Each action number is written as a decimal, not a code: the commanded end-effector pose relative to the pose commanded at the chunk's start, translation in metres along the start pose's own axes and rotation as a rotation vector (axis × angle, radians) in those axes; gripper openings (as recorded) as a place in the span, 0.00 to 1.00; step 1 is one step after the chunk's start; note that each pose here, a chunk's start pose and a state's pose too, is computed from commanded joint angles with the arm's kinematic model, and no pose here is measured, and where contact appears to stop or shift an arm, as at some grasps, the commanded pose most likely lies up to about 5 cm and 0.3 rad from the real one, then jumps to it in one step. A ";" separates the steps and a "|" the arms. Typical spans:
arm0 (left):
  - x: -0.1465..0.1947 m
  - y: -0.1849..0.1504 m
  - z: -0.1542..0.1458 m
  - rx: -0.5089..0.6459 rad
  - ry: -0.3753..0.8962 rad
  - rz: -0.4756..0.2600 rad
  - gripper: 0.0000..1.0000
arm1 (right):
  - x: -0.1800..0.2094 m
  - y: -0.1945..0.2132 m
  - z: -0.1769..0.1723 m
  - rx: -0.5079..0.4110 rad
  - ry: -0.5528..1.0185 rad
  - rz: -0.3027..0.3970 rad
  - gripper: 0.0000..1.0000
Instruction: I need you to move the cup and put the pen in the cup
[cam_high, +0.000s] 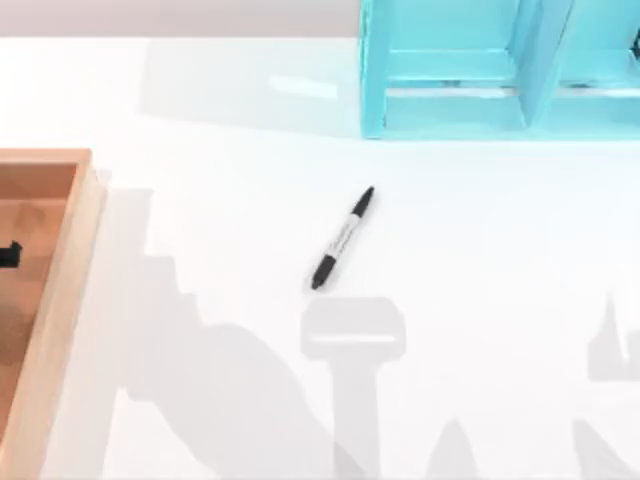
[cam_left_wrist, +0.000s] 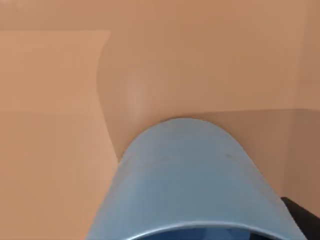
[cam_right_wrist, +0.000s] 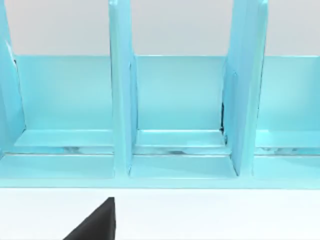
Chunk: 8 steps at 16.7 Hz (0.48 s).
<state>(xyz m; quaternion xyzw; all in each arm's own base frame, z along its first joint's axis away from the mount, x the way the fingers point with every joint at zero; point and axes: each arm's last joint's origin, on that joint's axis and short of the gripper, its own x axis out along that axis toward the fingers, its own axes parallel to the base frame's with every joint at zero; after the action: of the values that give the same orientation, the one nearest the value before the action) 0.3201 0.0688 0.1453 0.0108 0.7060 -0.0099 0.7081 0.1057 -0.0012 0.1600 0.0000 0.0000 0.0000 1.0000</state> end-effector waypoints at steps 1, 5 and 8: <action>0.000 0.000 0.000 0.000 0.000 0.000 0.00 | 0.000 0.000 0.000 0.000 0.000 0.000 1.00; -0.001 0.000 0.001 0.000 -0.004 0.001 0.00 | 0.000 0.000 0.000 0.000 0.000 0.000 1.00; -0.017 0.002 0.011 -0.052 -0.053 0.016 0.00 | 0.000 0.000 0.000 0.000 0.000 0.000 1.00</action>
<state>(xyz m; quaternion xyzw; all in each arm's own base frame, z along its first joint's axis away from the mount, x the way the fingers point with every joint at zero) 0.3307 0.0700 0.1621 -0.0019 0.6869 0.0138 0.7266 0.1057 -0.0012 0.1600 0.0000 0.0000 0.0000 1.0000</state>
